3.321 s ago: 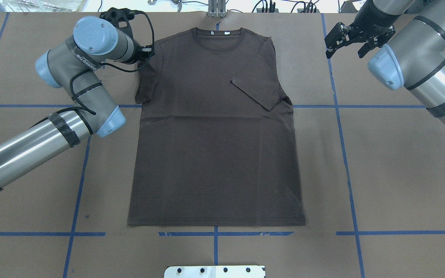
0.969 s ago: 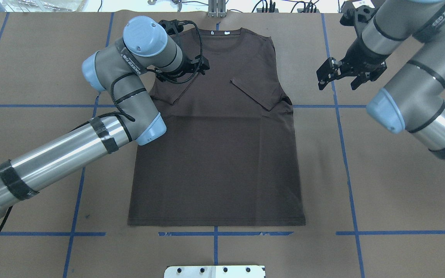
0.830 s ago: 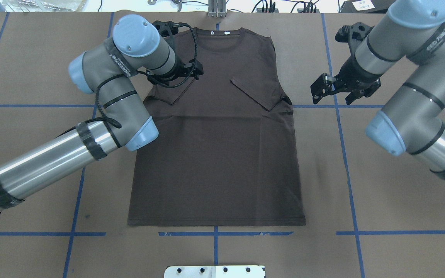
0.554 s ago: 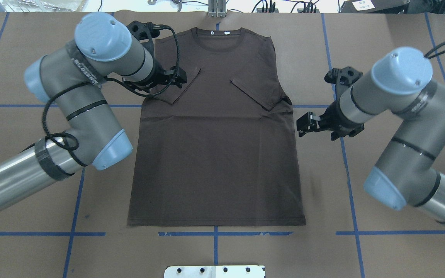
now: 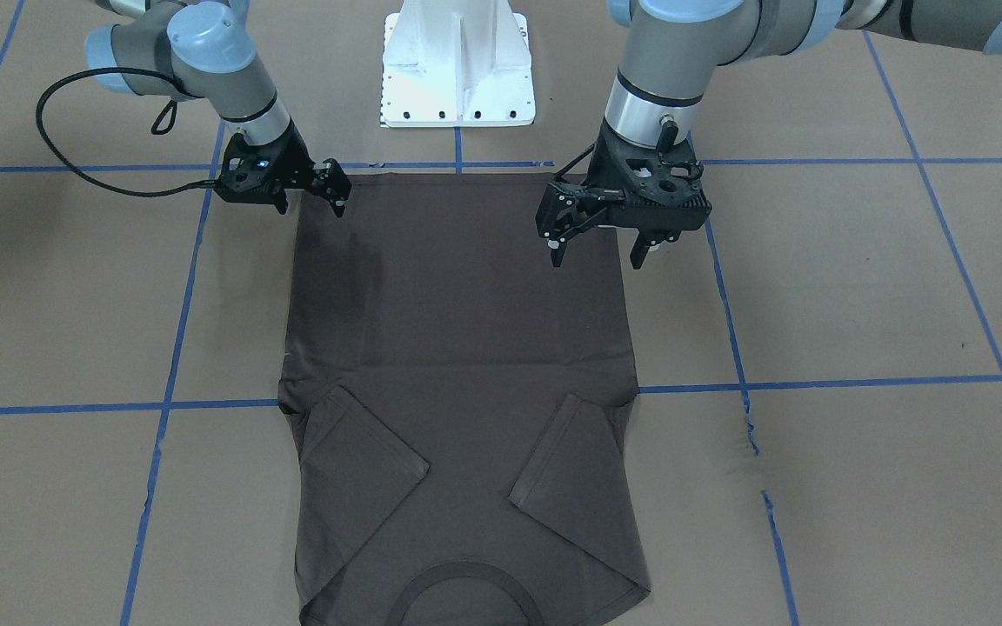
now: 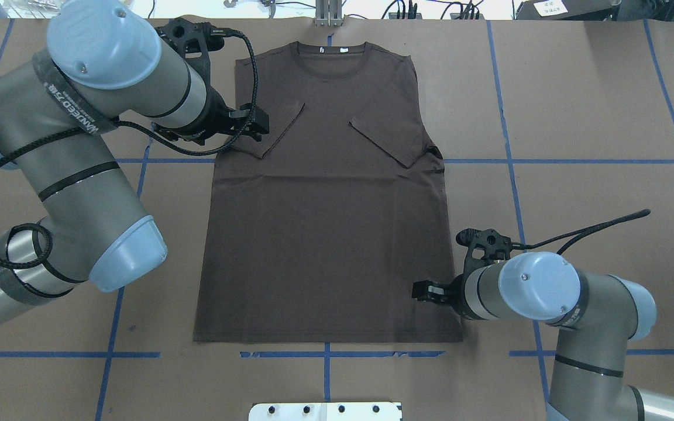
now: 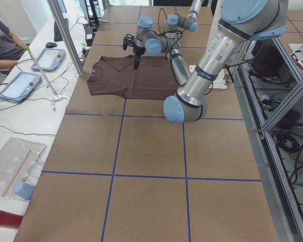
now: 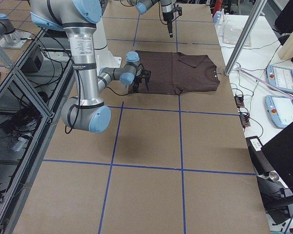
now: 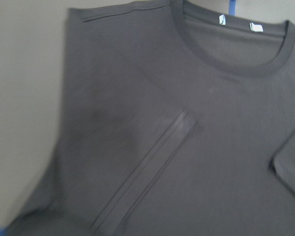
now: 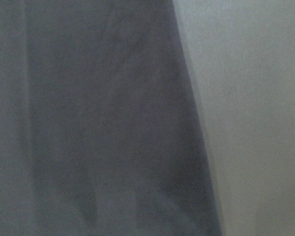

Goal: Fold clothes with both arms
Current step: 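Move both grippers down to the hem corners nearest the robot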

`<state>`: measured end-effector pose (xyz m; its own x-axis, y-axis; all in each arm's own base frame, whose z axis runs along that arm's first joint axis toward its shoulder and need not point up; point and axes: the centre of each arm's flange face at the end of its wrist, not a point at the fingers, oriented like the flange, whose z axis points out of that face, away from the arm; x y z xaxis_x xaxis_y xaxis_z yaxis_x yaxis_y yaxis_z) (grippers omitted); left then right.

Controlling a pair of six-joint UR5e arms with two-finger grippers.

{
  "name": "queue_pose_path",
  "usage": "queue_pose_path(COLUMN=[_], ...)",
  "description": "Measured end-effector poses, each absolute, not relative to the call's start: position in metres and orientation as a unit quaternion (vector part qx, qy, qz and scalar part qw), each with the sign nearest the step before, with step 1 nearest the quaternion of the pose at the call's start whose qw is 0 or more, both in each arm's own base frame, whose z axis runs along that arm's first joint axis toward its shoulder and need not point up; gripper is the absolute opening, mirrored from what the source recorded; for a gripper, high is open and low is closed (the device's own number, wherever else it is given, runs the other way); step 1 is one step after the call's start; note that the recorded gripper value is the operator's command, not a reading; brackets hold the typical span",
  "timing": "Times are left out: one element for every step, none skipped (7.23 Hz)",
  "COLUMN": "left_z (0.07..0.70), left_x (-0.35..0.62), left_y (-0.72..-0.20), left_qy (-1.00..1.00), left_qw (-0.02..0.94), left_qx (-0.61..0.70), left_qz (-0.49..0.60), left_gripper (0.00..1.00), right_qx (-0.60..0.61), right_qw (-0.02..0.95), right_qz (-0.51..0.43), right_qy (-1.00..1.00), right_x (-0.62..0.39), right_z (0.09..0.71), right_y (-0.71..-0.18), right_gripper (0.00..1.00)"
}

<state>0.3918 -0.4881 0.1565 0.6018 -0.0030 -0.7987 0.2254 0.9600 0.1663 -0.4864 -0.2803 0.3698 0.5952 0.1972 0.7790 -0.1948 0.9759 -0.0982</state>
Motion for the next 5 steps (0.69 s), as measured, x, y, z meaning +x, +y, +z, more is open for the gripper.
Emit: queue_pose_path(left_z=[0.156,0.155,0.155,0.155,0.155], left_x=[0.391,0.391,0.391,0.391,0.391], left_y=[-0.487,-0.487,-0.487,-0.487,-0.487], left_qy=[0.442,0.442,0.442,0.442,0.443], left_qw=[0.886,0.886,0.886,0.886,0.885], left_qx=[0.126,0.126,0.126,0.126,0.126], left_qz=[-0.064,-0.065,-0.065,-0.065,-0.066], left_gripper=[1.00,1.00,1.00,1.00,1.00], right_qx=[-0.003,-0.005,-0.008,-0.012,-0.016], right_qw=[0.893,0.893,0.894,0.896,0.899], right_qz=[0.113,0.115,0.114,0.113,0.113], right_qy=[-0.435,-0.435,-0.433,-0.429,-0.423], right_x=[-0.491,-0.487,-0.479,-0.475,-0.474], right_z=[0.370,0.370,0.373,0.378,0.382], right_y=[-0.268,-0.262,-0.256,-0.250,-0.245], right_gripper=[1.00,1.00,1.00,1.00,0.95])
